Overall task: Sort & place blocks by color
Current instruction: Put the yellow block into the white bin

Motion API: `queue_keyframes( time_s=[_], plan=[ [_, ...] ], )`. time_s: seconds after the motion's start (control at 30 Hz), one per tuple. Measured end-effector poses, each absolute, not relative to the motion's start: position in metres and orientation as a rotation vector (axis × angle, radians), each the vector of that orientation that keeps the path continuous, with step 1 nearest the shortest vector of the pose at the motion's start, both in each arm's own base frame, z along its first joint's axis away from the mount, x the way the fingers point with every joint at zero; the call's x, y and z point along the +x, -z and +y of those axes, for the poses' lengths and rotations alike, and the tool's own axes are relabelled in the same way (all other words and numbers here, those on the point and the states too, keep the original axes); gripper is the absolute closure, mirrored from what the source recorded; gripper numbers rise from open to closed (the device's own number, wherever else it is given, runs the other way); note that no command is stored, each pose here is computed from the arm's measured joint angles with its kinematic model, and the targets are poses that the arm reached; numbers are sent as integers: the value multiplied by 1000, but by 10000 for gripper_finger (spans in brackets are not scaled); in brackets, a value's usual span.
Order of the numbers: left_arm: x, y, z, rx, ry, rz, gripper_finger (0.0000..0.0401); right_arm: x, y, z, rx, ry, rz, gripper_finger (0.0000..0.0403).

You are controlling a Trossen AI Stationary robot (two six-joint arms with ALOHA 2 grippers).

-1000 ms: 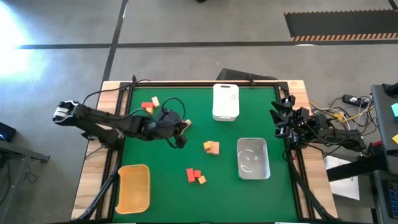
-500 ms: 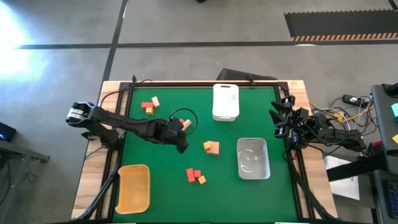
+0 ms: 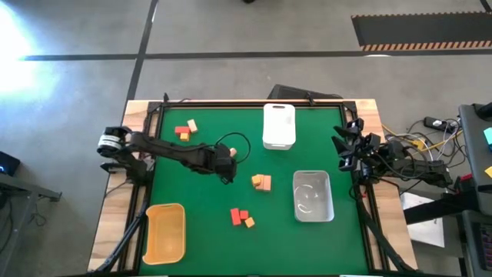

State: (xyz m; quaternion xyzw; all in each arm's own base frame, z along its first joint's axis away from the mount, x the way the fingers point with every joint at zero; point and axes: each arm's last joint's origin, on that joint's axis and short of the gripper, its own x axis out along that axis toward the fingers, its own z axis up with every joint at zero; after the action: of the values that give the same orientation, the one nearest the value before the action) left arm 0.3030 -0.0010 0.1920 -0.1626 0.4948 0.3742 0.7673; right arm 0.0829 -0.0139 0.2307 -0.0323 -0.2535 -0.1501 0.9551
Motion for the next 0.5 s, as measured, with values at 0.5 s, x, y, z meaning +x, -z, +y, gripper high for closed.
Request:
queue_keyframes(
  time_s=[0.5],
  plan=[
    [316, -172, 8, -294, -802, 1091, 150, 84, -228, -14, -57, 302, -485, 232]
  ],
)
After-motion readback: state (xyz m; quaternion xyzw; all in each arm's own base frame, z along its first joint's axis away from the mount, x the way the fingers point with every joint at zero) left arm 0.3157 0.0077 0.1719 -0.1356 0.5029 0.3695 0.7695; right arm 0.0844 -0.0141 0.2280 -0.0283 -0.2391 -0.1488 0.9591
